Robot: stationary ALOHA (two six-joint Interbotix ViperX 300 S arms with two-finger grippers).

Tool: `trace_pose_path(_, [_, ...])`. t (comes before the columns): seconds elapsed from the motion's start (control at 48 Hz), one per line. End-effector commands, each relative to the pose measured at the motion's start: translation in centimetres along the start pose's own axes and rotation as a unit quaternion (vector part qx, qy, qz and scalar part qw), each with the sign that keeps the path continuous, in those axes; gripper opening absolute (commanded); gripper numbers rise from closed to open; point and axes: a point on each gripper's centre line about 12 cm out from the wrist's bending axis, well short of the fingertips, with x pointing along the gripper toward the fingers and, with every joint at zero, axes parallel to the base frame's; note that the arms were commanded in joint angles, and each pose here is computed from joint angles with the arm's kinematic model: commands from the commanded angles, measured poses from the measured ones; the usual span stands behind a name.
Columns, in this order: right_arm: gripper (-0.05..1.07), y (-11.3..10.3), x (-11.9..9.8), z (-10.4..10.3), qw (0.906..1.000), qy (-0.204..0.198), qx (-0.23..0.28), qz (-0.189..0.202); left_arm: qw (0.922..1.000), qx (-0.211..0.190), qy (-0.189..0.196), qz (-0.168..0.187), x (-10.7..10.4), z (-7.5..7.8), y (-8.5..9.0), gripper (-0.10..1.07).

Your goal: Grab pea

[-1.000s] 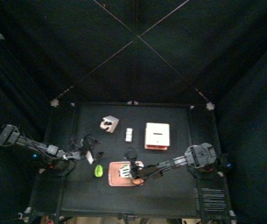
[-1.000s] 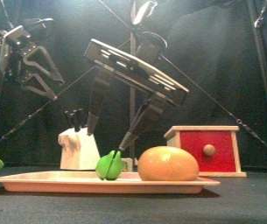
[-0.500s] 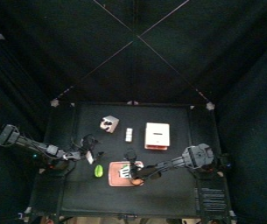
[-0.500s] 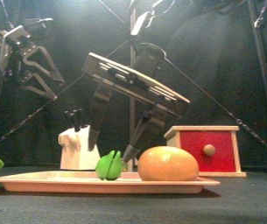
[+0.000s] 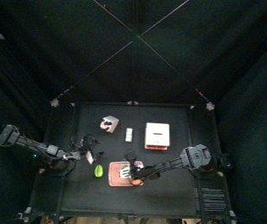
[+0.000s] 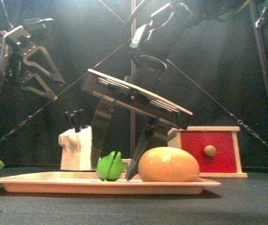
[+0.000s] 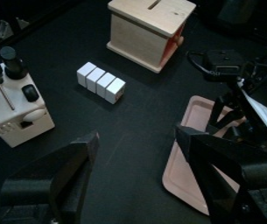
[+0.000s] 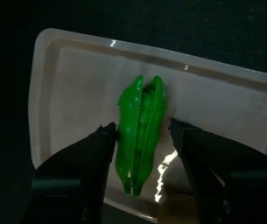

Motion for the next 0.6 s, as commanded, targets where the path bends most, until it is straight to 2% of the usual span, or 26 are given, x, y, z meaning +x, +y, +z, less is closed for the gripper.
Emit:
trace_pose_path(0.0, [0.87,1.04,-1.25,0.67,0.9998,-0.002,0.009,0.020,1.0000,-0.002,-0.006,-0.001,-0.02,0.48,-0.14,1.01])
trace_pose_path(0.333, [0.84,0.98,-1.01,0.59,0.9998,-0.002,0.008,0.018,1.0000,-0.002,-0.006,-0.001,-0.02,0.48,-0.14,1.01])
trace_pose_path(0.583, [0.74,0.98,-1.01,0.58,0.9998,-0.002,0.008,0.018,1.0000,-0.001,-0.006,0.000,0.00,0.45,-0.09,1.01])
